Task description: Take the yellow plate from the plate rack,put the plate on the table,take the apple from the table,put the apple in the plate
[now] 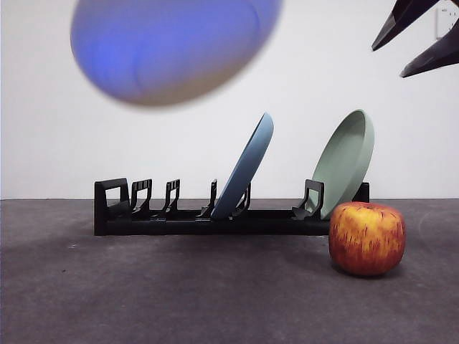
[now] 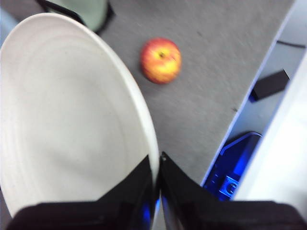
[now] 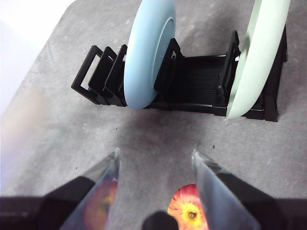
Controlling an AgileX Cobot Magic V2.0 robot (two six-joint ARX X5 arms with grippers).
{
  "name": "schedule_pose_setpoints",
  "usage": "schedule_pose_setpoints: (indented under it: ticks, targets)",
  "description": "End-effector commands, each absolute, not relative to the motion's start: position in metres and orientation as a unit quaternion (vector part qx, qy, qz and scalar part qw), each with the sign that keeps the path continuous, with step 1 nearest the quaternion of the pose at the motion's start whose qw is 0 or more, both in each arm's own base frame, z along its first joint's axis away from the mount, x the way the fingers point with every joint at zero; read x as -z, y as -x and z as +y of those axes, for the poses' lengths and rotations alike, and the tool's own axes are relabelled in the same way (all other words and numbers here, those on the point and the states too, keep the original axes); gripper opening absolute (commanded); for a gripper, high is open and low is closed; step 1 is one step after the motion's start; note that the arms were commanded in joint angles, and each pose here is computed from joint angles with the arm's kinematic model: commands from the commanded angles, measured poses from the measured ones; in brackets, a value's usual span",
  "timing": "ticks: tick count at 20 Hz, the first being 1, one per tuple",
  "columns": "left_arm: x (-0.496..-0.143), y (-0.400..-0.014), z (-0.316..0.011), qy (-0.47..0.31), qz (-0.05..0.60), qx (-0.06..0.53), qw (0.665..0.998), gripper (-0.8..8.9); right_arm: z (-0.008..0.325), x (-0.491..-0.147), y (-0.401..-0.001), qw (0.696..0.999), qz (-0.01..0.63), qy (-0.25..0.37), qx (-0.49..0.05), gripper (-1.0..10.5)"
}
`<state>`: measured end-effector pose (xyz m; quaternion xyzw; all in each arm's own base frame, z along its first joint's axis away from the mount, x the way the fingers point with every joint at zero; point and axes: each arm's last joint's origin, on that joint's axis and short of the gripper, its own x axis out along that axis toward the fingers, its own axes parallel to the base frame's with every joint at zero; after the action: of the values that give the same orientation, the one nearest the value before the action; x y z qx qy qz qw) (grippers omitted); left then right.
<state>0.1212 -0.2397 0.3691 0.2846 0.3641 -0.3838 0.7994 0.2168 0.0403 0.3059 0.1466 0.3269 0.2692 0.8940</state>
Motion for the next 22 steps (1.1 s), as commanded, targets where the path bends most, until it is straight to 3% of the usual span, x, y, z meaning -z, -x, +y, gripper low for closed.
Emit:
schedule_pose_setpoints:
  ticks: [1,6,11,17,18,20,22]
  targets:
    - [-0.329,-0.120,-0.252,-0.282,0.380,0.376,0.796,-0.09,0.040,-0.307,-0.217,0.896,0.324,-0.142,-0.270,2.6]
    - [-0.258,-0.130,-0.268,-0.329,0.396,0.331,0.791,-0.09,0.040,-0.307,-0.217,0.896,0.324,-0.142,-0.270,2.6]
    - [-0.204,-0.148,-0.290,-0.395,0.424,0.306,0.755,-0.09,0.040,-0.307,-0.217,0.896,0.324,-0.142,-0.269,2.6]
    - [-0.178,-0.159,-0.295,-0.405,0.450,0.293,0.740,0.08,0.041,-0.307,-0.217,0.895,0.325,-0.142,-0.270,2.6]
    - [-0.178,-0.159,-0.295,-0.405,0.451,0.293,0.739,0.56,0.041,-0.307,-0.217,0.895,0.326,-0.142,-0.270,2.6]
    - [-0.178,-0.163,-0.292,-0.399,0.460,0.294,0.737,3.01,0.041,-0.306,-0.217,0.893,0.331,-0.143,-0.270,2.6]
    - [-0.180,-0.164,-0.291,-0.394,0.460,0.292,0.740,3.34,0.041,-0.305,-0.216,0.892,0.335,-0.135,-0.273,2.6]
